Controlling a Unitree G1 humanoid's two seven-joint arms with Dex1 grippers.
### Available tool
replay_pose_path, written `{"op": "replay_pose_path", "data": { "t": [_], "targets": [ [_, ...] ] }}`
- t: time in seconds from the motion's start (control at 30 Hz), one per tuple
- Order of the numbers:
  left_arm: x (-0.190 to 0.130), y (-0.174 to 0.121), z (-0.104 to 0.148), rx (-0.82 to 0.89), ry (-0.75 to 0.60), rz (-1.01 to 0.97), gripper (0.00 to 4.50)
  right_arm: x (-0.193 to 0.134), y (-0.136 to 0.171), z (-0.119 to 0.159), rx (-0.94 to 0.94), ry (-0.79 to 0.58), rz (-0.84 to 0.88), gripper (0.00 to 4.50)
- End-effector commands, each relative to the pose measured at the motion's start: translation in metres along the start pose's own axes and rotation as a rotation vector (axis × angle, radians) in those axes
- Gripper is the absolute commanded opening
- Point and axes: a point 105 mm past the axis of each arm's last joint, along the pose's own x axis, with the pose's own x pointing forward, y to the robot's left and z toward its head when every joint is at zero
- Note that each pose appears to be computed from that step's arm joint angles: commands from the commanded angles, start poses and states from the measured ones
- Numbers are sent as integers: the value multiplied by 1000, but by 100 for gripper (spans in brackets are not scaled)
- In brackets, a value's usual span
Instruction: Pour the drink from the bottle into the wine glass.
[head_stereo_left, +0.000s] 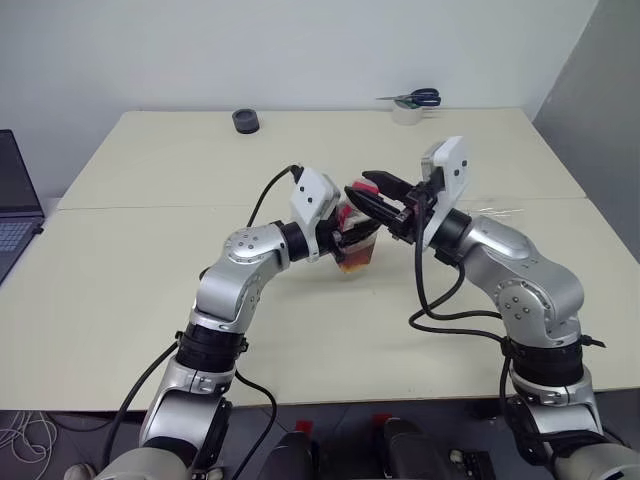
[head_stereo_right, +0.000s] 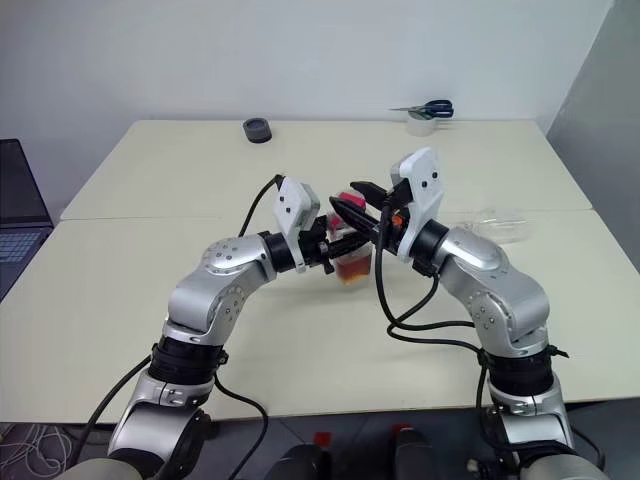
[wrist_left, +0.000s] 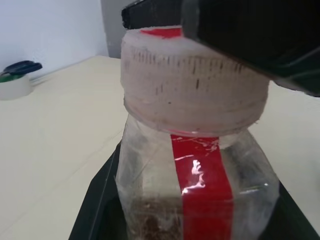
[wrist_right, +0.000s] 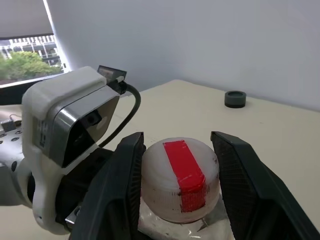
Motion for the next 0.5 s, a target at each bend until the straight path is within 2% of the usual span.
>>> {"op": "replay_pose_path", "data": {
  "t": [0.03,0.13,0.27,0.33,0.47,0.5],
  "targets": [
    [-5,-33,35,42,-91,-191,178,0,19,27,-21,-63,222,179],
    [-24,-59,48,24,-76,-397,178,-5,33,43,6,-49,482,179],
    [-43,-70,57,7,-37,-527,178,-7,39,46,34,19,650,179],
    [-47,-67,62,10,-29,-536,178,-8,36,46,23,36,663,179],
    [-48,-52,66,45,-13,-494,178,-10,15,51,4,46,561,179],
    [-47,-47,66,51,-13,-469,178,-11,9,54,7,34,523,214]
  ]
}}
